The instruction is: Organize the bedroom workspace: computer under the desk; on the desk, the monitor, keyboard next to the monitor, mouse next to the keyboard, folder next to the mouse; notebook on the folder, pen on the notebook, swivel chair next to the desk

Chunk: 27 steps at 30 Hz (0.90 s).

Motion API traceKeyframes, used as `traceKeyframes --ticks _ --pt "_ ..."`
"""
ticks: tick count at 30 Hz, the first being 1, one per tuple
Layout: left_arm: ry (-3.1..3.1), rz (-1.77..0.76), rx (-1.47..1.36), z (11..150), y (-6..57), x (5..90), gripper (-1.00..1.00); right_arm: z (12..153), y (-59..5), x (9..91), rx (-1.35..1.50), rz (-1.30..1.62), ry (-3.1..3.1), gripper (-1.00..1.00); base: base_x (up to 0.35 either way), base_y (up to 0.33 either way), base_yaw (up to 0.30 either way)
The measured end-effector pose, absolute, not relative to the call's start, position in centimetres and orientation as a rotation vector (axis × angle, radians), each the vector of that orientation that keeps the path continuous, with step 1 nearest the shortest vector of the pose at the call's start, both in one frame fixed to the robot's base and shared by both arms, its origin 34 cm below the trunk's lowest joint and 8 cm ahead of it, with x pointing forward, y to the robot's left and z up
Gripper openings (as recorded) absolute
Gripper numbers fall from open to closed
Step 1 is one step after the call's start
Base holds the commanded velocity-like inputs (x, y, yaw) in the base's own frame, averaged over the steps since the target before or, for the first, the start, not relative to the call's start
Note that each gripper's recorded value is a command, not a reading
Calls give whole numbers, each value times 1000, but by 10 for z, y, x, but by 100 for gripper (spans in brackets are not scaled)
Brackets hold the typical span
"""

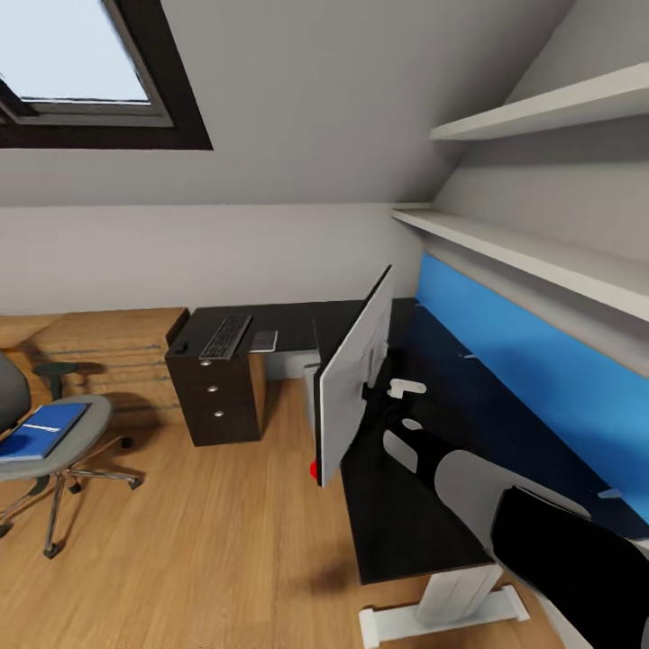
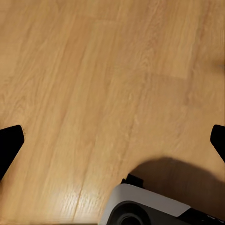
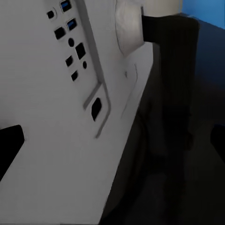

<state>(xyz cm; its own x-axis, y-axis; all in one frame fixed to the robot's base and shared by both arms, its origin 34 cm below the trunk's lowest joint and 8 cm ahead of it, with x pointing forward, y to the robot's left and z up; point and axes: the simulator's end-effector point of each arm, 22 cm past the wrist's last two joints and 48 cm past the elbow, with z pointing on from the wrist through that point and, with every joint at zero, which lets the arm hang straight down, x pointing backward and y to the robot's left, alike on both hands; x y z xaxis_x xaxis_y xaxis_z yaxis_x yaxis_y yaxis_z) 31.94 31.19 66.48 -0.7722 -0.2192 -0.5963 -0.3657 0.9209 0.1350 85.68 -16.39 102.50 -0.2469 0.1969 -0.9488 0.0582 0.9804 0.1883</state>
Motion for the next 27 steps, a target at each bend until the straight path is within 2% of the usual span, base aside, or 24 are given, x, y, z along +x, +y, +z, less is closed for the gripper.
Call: traceKeyframes --ticks 13,27 --pt "2479 324 -414 665 311 319 100 1025 -166 857 187 127 1820 100 0 0 266" --pt "2478 323 -412 665 311 320 100 1024 -171 857 188 117 1821 100 0 0 20"
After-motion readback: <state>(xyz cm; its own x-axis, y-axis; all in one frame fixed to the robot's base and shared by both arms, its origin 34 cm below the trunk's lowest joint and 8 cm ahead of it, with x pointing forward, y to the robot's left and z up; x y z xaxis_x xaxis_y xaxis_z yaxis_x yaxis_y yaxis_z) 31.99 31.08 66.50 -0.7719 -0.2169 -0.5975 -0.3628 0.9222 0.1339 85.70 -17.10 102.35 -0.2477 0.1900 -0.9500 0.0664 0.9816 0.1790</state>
